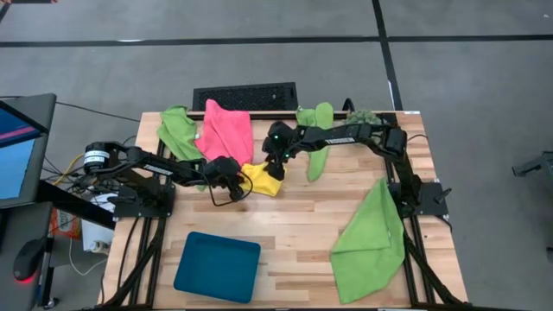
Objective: Fold microfiber towels
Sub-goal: Fold the yellow microfiber towel
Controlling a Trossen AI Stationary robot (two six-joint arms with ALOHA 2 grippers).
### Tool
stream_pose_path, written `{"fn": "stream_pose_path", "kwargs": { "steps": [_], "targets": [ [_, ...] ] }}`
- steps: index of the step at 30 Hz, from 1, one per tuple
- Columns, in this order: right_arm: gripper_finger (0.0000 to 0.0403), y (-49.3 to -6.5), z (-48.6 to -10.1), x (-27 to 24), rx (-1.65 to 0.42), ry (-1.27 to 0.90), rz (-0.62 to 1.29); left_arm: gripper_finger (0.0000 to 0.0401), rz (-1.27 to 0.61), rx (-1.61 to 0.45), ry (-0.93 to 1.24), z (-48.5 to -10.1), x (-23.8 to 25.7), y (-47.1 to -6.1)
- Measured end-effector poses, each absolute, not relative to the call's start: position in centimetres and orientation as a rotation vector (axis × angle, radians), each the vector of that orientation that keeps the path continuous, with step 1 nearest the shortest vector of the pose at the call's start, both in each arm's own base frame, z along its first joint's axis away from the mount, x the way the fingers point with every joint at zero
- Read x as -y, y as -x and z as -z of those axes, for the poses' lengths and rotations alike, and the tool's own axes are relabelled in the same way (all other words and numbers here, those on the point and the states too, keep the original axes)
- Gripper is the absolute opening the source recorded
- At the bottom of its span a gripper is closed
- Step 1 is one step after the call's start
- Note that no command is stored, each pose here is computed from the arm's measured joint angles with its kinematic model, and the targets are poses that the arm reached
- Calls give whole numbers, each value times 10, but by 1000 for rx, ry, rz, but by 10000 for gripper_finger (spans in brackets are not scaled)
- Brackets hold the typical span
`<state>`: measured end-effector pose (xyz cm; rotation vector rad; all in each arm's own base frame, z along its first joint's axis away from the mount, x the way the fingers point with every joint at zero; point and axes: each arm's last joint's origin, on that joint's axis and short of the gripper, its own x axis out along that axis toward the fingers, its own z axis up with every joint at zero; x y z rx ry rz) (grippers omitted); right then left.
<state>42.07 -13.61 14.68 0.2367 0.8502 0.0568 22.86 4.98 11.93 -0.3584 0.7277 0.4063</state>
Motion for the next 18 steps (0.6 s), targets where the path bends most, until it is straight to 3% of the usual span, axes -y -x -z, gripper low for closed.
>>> {"fn": "stream_pose_path", "kwargs": {
  "steps": [8,18],
  "targets": [
    [217,-422,-145,132,-857,-236,-65,0,-400,-730,344,-119,-50,-229],
    [87,-423,-145,130,-856,-217,-78,0,-397,-732,335,-119,-50,-229]
  ]
}}
